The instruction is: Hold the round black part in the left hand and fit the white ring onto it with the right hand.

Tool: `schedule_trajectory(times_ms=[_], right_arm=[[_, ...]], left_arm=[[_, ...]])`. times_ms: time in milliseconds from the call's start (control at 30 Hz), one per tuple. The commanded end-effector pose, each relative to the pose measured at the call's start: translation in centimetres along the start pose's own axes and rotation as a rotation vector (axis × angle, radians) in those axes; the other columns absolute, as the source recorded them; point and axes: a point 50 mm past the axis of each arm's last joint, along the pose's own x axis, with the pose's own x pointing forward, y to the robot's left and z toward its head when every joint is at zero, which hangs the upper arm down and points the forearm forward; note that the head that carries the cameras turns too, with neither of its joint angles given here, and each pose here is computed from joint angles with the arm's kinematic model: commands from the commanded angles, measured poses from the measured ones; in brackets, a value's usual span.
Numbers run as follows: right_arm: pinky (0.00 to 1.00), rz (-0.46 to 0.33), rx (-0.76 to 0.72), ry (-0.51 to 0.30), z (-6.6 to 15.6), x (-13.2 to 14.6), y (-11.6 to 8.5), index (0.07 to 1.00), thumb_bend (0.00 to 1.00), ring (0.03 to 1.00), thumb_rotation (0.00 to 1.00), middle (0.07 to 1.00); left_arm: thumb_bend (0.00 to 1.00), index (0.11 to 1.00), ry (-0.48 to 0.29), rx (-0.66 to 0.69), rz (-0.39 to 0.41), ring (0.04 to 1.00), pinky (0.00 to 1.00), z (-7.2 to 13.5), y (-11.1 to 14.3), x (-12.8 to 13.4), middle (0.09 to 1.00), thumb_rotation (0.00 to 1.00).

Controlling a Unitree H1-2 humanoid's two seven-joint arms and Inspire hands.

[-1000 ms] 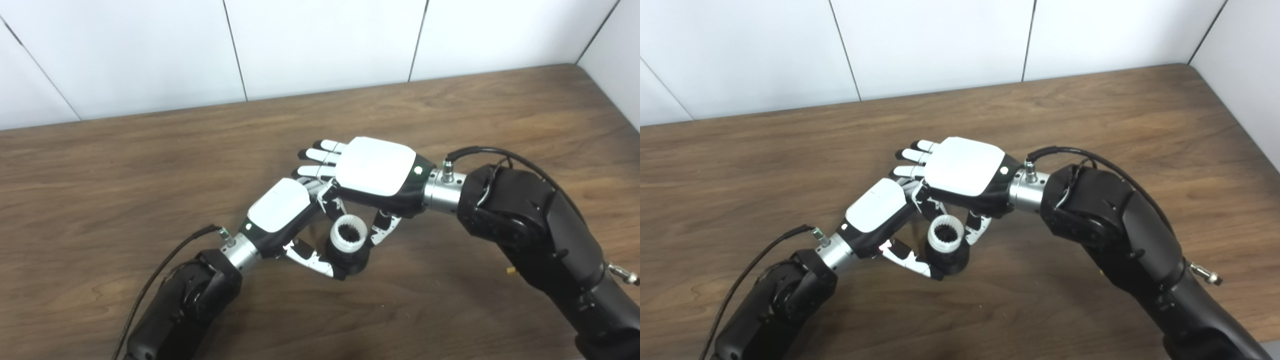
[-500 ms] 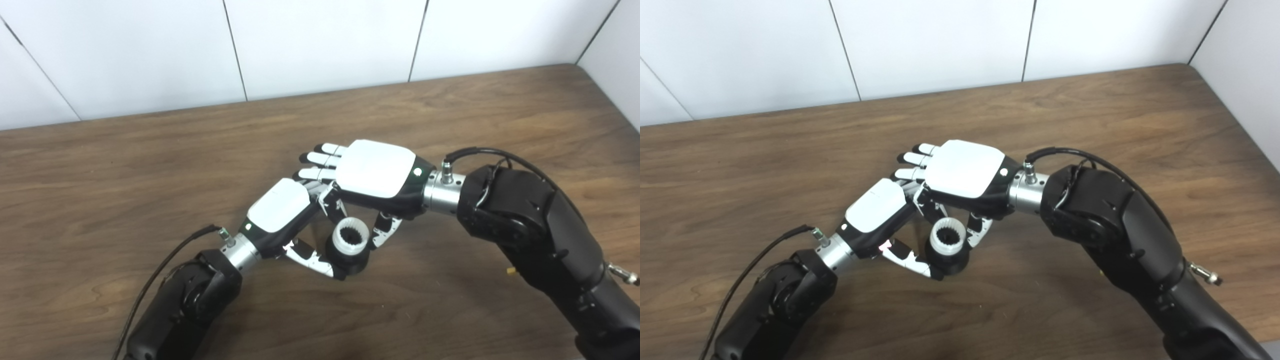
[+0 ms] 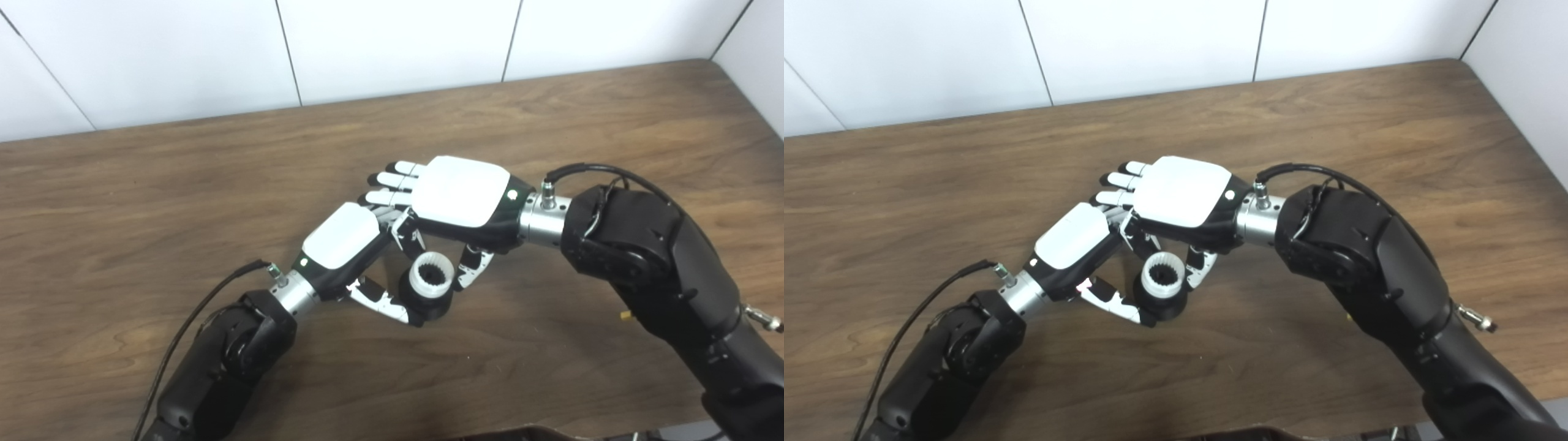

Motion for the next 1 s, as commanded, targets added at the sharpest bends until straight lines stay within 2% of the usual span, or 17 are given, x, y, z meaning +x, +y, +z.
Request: schedule_trajectory(times_ms=[0,300,967], right_arm=[[1.00,-0.048,-0.036,-0.011,0.19,-0.21,-1.70,0.481,0.52,1.000,0.13,0.948],[1.00,-0.073,-0.037,-0.016,0.43,-0.36,-1.36,0.481,0.52,1.000,0.13,0.941],[1.00,-0.061,-0.033,-0.023,1.03,-0.52,-1.13,0.481,0.52,1.000,0.13,0.945]], left_arm=[[0.51,0.481,-0.006,0.030,-0.016,0.862,1.00,0.03,0.22,-0.27,0.826,0.05],[0.51,0.480,0.002,0.026,-0.022,0.858,1.00,0.11,0.13,-0.25,0.830,0.05],[0.51,0.478,-0.006,0.020,-0.006,0.861,1.00,0.38,0.04,-0.14,0.827,0.05]])
